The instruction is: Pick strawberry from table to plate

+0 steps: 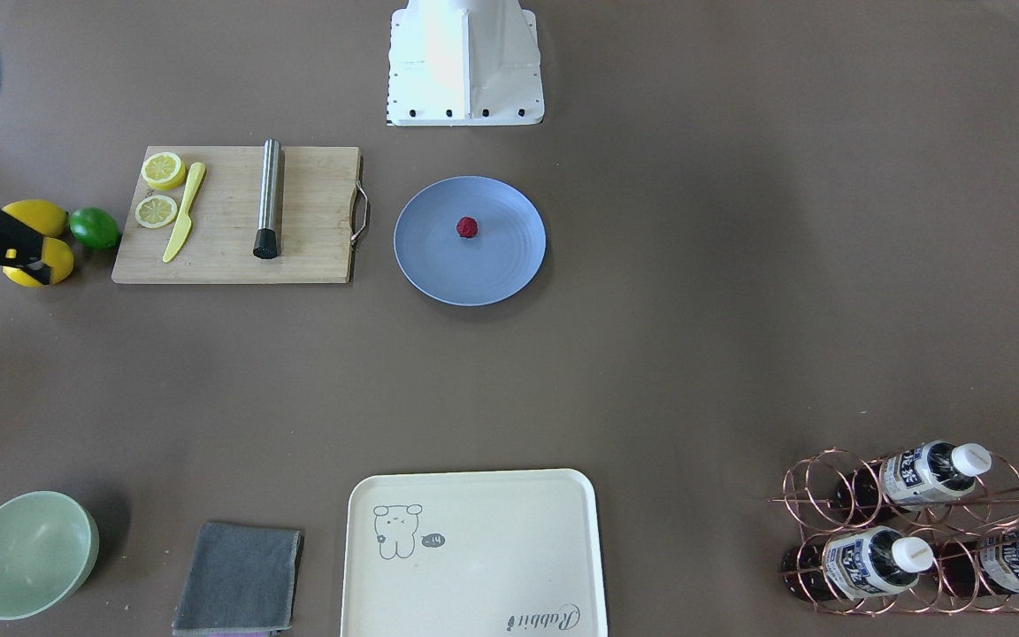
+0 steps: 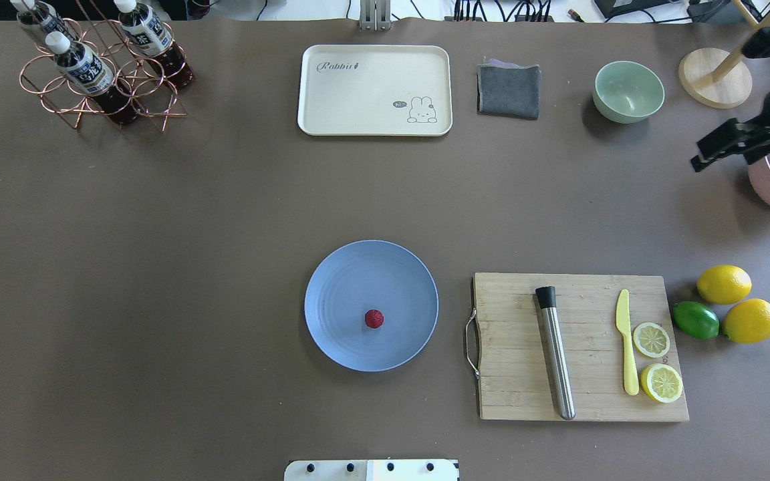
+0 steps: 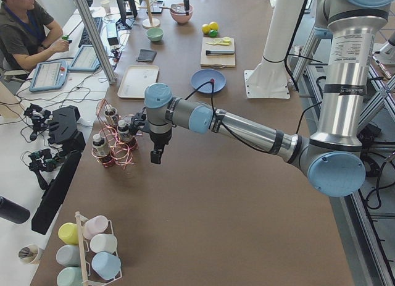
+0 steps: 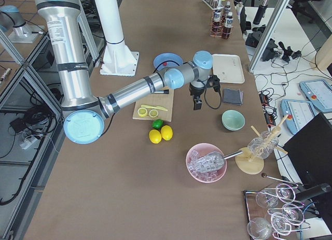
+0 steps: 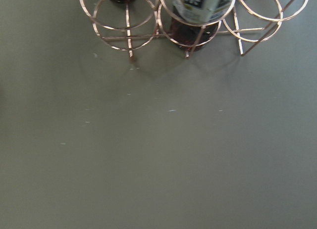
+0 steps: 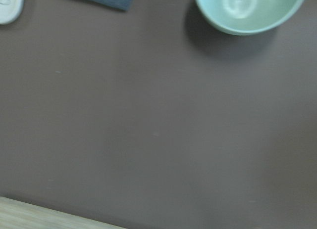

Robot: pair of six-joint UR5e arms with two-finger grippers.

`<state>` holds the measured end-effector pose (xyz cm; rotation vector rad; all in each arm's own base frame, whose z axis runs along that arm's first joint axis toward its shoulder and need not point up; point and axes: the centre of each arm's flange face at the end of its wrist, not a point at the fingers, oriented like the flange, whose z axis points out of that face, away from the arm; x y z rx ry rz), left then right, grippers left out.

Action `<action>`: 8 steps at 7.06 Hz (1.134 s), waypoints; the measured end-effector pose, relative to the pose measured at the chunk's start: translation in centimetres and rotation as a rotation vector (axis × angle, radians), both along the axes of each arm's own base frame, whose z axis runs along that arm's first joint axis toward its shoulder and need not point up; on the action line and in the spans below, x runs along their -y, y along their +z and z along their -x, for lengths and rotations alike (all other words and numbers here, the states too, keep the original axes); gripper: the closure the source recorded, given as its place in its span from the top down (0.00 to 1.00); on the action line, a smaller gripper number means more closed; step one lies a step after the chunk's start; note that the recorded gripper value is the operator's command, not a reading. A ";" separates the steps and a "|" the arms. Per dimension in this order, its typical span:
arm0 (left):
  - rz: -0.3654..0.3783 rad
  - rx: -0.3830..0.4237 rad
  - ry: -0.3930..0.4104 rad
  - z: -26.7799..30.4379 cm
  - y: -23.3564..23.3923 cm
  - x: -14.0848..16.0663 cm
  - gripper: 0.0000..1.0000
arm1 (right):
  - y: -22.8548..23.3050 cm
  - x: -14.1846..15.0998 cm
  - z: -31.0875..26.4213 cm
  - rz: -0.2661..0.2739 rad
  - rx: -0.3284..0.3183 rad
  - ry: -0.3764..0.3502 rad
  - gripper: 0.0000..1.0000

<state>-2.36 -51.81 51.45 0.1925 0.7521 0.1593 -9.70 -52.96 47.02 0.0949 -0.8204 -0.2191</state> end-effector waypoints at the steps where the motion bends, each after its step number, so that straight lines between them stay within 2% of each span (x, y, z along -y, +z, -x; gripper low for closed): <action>1: -0.002 0.011 -0.001 3.2 1.2 -0.5 0.97 | 5.6 0.2 -6.7 -0.025 -0.036 -0.060 1.00; 3: 0.010 0.032 -0.003 5.2 3.8 -1.5 0.97 | 14.8 -0.5 -16.7 -0.033 -0.040 -0.115 1.00; 4: 0.005 0.053 -0.005 5.4 5.1 -2.1 0.97 | 16.7 -1.1 -19.2 -0.037 -0.038 -0.117 1.00; 8: 0.040 0.067 -0.009 5.5 8.3 -3.4 0.97 | 17.9 -1.6 -21.1 -0.036 -0.048 -0.111 1.00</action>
